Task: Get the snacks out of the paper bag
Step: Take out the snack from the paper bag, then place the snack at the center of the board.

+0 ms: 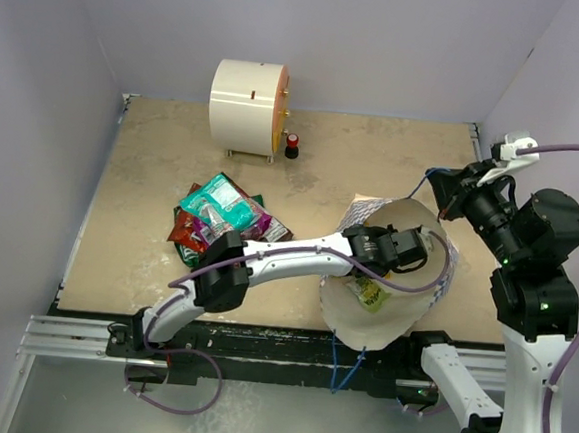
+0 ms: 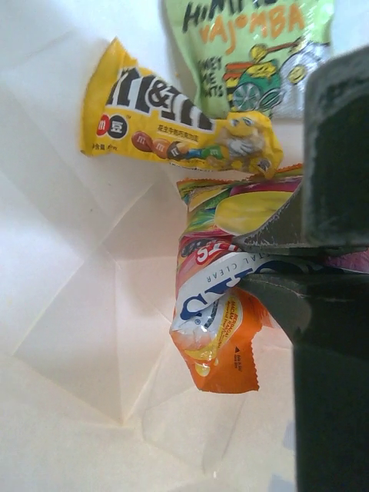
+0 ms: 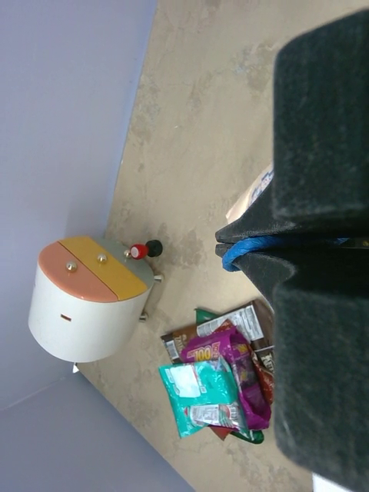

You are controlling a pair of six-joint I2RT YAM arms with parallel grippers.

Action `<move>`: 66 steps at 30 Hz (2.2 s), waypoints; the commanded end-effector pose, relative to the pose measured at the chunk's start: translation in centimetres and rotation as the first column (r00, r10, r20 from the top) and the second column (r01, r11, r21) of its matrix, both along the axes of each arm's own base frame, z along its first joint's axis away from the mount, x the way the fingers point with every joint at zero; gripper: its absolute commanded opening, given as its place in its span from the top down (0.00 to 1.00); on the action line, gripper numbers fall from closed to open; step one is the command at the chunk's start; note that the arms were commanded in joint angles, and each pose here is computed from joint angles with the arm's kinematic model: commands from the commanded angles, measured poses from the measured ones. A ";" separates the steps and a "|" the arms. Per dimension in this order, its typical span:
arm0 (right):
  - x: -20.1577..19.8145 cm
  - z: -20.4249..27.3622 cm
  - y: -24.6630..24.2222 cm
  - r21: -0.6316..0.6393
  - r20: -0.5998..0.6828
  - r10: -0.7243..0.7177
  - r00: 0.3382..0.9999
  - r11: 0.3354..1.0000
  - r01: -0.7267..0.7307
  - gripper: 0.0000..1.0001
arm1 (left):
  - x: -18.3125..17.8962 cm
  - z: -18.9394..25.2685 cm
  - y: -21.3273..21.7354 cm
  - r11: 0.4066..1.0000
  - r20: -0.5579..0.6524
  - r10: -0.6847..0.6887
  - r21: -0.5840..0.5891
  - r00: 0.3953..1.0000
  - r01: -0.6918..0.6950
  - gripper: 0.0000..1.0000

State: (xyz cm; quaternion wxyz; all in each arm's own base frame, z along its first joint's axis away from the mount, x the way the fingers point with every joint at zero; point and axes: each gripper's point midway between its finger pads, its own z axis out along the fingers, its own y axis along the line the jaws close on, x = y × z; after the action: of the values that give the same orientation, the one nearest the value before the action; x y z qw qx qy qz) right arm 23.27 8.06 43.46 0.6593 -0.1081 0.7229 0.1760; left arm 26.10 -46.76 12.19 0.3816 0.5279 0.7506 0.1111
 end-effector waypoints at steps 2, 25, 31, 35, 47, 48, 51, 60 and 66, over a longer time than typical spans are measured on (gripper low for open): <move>0.1 3.3 0.3 0.022 0.117 0.011 0.993 1.000 -0.013 1.00 | -3.7 11.3 -0.7 0.948 -0.061 -0.058 -0.317 0.996 0.036 1.00; 4.3 1.6 1.4 0.004 0.093 0.054 0.994 0.999 -0.054 1.00 | -16.3 34.6 7.9 0.349 0.063 -0.515 -0.895 0.855 0.277 1.00; 4.6 1.1 1.4 -0.008 0.078 0.057 0.995 0.998 -0.057 1.00 | -7.9 36.6 16.9 0.377 0.030 0.031 -0.926 0.999 0.016 1.00; 4.5 1.0 1.2 -0.015 0.074 0.049 0.996 0.999 -0.048 1.00 | -3.0 35.2 24.8 0.322 -0.062 0.382 -0.926 0.922 -0.196 1.00; 3.8 1.5 0.8 -0.023 0.084 0.033 0.996 0.999 -0.031 1.00 | 5.3 19.7 33.5 0.237 -0.379 0.617 -0.746 0.690 -0.622 1.00; 3.8 1.5 0.9 -0.023 0.083 0.037 0.996 0.999 -0.035 1.00 | 5.8 18.9 33.6 0.227 -0.386 0.619 -0.745 0.684 -0.627 1.00; 3.8 1.8 1.0 -0.019 0.084 0.042 0.996 0.999 -0.041 1.00 | 7.3 16.6 34.0 0.202 -0.409 0.628 -0.736 0.662 -0.647 1.00; 3.3 2.2 0.9 -0.026 0.091 0.042 0.995 0.999 -0.040 1.00 | 9.5 11.6 32.8 0.280 -0.418 0.599 -0.690 0.683 -0.667 1.00; 2.8 1.9 0.7 -0.017 0.090 0.032 0.995 0.999 -0.030 1.00 | 8.3 7.4 33.2 0.287 -0.455 0.608 -0.637 0.650 -0.715 1.00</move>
State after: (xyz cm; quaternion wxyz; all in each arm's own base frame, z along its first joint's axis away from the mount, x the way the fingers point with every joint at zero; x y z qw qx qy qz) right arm 27.19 8.88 42.83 0.6570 -0.1251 0.7215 0.1796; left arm 34.09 -13.27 19.72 0.4192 -0.0475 0.9022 -0.0898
